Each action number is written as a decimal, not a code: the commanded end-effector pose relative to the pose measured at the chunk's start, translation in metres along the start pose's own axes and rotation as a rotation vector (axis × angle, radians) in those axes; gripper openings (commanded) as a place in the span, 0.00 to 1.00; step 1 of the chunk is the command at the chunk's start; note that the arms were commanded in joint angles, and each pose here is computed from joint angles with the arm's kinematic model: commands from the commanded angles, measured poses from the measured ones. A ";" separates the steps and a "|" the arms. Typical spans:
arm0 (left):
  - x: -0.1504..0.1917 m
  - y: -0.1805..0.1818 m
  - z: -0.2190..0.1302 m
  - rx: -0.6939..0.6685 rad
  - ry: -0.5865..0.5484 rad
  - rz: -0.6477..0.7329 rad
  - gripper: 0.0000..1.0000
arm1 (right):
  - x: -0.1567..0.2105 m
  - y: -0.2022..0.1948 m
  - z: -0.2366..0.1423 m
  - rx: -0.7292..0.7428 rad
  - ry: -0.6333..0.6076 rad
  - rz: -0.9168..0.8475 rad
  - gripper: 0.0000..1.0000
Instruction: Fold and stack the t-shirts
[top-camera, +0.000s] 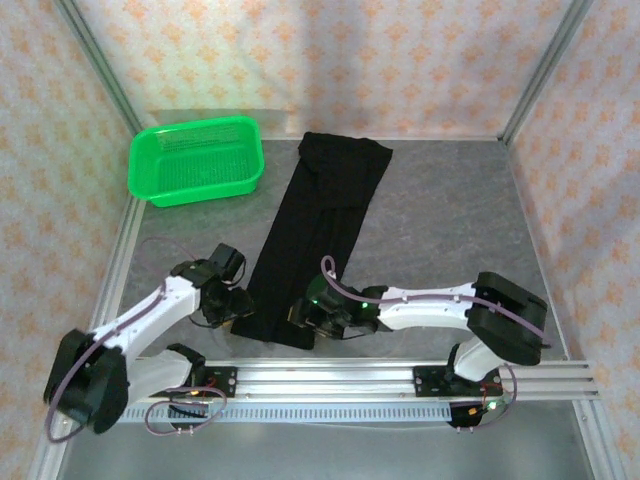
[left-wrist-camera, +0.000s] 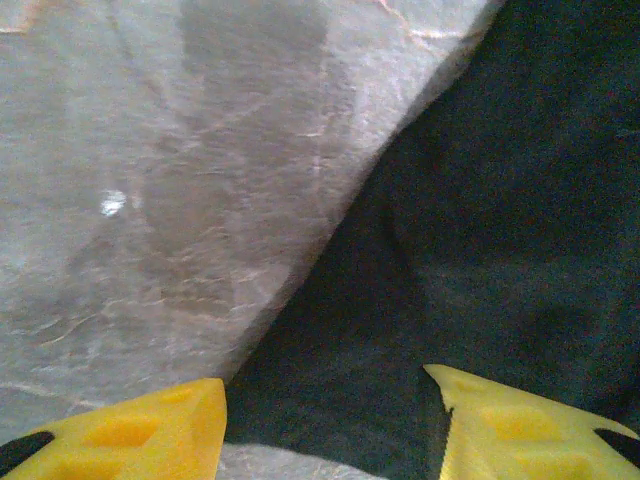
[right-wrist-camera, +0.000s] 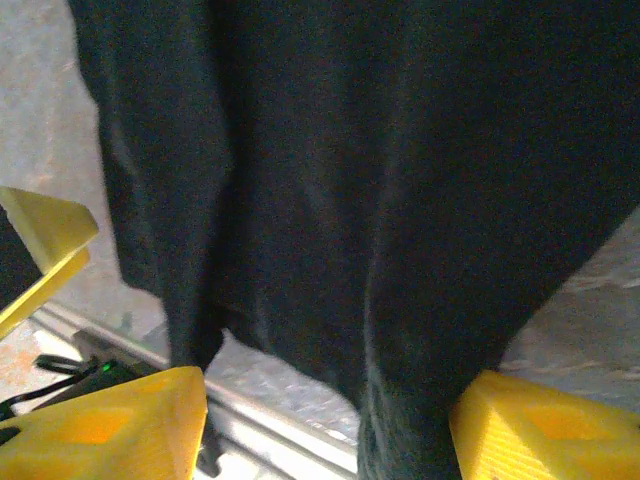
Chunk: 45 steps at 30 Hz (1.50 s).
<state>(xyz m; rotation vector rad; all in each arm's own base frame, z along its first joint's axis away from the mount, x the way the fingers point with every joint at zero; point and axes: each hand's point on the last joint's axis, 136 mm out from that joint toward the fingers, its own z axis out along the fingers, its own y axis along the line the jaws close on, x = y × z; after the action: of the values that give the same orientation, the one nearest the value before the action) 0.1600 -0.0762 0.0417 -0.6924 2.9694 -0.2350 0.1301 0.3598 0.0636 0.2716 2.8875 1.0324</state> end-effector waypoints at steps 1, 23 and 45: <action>-0.002 0.022 -0.009 -0.078 -0.068 -0.077 0.55 | 0.005 0.006 -0.007 0.006 0.024 -0.009 0.65; 0.009 0.011 0.027 -0.002 0.006 -0.048 0.47 | 0.024 -0.028 0.020 0.110 0.064 0.023 0.59; 0.023 -0.022 0.000 0.241 0.018 -0.041 0.00 | 0.013 -0.053 -0.014 0.126 -0.043 0.089 0.03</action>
<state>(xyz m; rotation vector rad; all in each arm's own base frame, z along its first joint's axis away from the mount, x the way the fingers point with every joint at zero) 0.1559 -0.1008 0.0400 -0.7104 2.8662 -0.5500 0.1084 0.3292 0.0381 0.3973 2.9435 0.9078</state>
